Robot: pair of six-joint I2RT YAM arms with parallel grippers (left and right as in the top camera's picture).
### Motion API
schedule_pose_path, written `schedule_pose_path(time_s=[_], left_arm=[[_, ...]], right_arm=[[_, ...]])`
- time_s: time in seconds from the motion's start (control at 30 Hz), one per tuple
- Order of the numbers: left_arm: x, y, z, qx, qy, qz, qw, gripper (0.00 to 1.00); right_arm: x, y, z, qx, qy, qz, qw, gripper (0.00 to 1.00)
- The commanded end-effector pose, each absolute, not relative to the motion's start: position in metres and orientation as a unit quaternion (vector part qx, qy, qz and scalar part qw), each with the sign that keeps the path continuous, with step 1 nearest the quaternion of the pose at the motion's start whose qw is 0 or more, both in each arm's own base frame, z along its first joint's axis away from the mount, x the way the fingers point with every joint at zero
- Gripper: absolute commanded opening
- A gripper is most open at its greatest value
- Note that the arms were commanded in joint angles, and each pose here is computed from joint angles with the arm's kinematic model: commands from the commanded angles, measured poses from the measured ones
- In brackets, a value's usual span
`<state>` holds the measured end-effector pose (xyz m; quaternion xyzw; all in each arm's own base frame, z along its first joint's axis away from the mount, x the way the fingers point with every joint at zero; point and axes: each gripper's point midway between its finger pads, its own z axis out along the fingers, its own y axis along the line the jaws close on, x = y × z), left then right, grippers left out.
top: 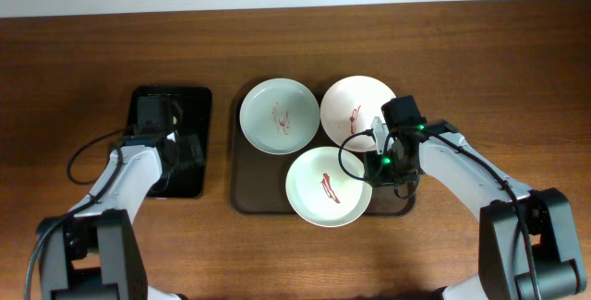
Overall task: Clean dirty plates on tray and stack at the side
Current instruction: 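Move the right gripper to the front plate's rim and grip it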
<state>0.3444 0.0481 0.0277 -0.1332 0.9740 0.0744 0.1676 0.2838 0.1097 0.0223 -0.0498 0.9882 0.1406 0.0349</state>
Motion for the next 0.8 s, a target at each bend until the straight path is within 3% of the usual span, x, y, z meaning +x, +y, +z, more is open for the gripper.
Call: schedule_pose_path(time_s=[0.0, 0.37, 0.77], left_arm=[[0.356, 0.06, 0.06, -0.192, 0.954, 0.068, 0.22, 0.99], [0.379, 0.067, 0.08, -0.245, 0.926, 0.048, 0.284, 0.99], [0.406, 0.062, 0.046, -0.263, 0.92, 0.018, 0.291, 0.99]], right_arm=[[0.285, 0.111, 0.02, -0.053, 0.989, 0.135, 0.033, 0.25], [0.283, 0.111, 0.02, -0.052, 0.989, 0.134, 0.029, 0.25], [0.281, 0.11, 0.02, -0.052, 0.989, 0.133, 0.025, 0.25]])
